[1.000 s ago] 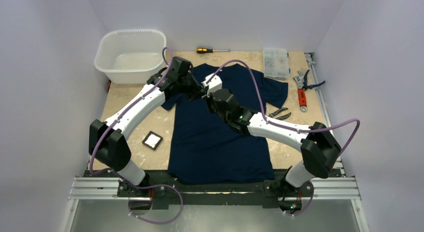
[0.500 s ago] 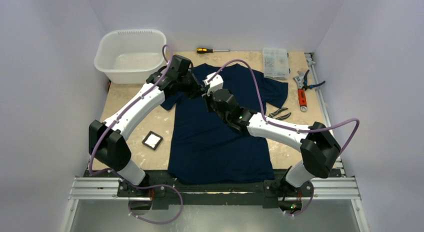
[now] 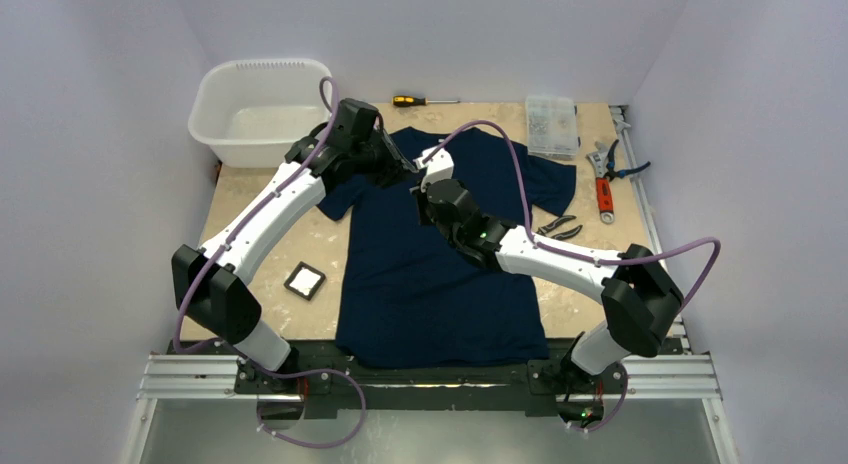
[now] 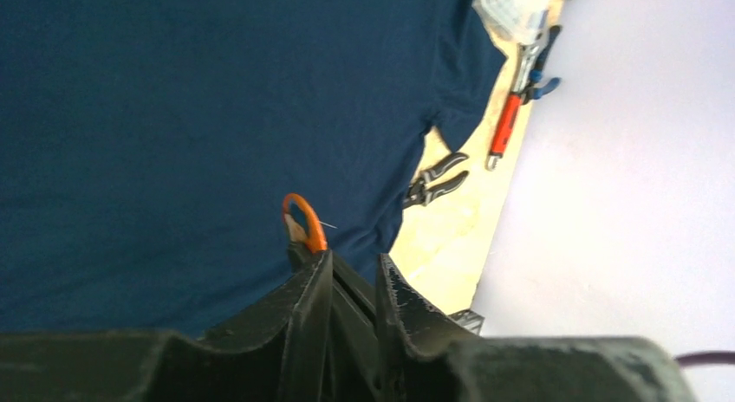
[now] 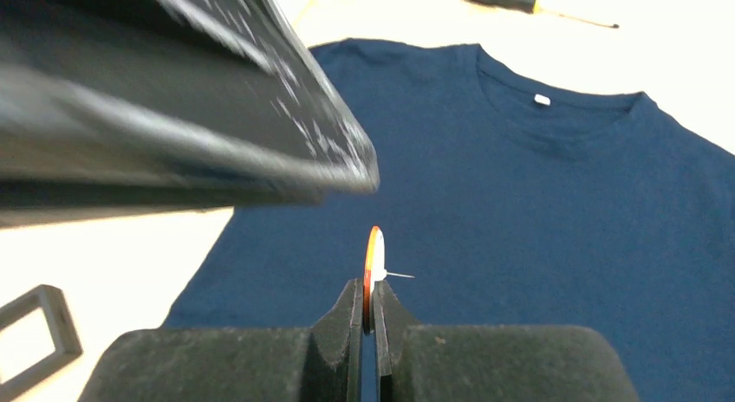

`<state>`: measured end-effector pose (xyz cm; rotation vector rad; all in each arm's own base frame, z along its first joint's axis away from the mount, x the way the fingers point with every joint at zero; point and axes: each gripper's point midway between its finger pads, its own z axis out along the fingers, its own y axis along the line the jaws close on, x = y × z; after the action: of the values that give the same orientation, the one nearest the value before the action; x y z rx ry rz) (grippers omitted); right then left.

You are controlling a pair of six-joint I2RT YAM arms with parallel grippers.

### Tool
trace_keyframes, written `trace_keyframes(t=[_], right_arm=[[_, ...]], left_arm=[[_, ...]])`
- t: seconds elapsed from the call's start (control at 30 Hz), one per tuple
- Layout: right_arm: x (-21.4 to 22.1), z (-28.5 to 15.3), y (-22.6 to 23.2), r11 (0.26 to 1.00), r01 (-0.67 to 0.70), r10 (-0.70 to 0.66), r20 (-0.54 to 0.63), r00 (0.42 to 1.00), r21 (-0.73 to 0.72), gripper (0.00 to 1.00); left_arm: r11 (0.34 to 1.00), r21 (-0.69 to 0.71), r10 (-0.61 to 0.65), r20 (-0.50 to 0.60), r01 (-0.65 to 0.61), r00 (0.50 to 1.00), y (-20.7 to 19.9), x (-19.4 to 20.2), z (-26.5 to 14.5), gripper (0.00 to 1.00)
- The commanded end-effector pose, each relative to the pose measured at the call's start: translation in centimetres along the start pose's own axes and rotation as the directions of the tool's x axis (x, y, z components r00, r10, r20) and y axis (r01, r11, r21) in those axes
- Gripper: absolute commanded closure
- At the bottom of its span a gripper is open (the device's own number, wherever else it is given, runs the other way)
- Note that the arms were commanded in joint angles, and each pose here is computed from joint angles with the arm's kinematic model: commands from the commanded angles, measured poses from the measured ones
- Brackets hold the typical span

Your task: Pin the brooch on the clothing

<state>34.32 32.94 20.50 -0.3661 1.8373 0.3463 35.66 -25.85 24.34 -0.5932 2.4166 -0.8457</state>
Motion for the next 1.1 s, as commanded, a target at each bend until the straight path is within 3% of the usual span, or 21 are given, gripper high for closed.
trace_keyframes(t=[0.0,0.13,0.37,0.53,0.63,0.77,0.9,1.07], right_arm=[[1.2,-0.5,-1.4,0.998,-0.026,0.028,-0.039,0.999,0.062,1.0],[1.8,-0.6,-1.6,0.996,-0.048,0.052,-0.051,0.997,0.076,1.0],[0.3,-1.7,-0.5,0.99,-0.14,0.141,-0.038,0.989,0.02,1.0],[-1.6,-3.0,0.2,0.961,-0.274,0.273,-0.033,0.961,-0.027,1.0],[-3.2,-3.7,0.4,0.904,-0.421,0.418,-0.053,0.907,-0.075,1.0],[-6.5,-4.7,0.7,0.769,-0.62,0.612,-0.097,0.785,-0.157,1.0],[-9.9,-6.2,1.2,0.642,-0.714,0.707,-0.144,0.692,-0.278,1.0],[-12.9,-8.2,1.2,0.542,-0.775,0.772,-0.173,0.612,-0.325,1.0]], left_arm=[[0.99,0.135,0.036,0.083,-0.047,0.996,-4.0,-1.9,-3.9,0.7],[0.986,0.157,0.038,0.117,-0.056,0.992,-4.5,-2.4,-4.8,0.6],[0.971,0.172,0.13,0.209,-0.167,0.969,-4.5,-3.5,-6.3,0.59],[0.958,0.136,0.192,0.354,-0.253,0.916,-2.8,-5.5,-9.2,0.61],[0.946,0.143,0.207,0.422,-0.29,0.883,-1.8,-6.3,-11.5,0.59],[0.935,0.195,0.181,0.458,-0.297,0.87,-0.5,-6.7,-13.4,0.52],[0.895,0.271,0.187,0.493,-0.354,0.85,-0.9,-6.8,-15.7,0.54],[0.816,0.365,0.225,0.514,-0.449,0.828,-3.0,-5.9,-17.4,0.52]])
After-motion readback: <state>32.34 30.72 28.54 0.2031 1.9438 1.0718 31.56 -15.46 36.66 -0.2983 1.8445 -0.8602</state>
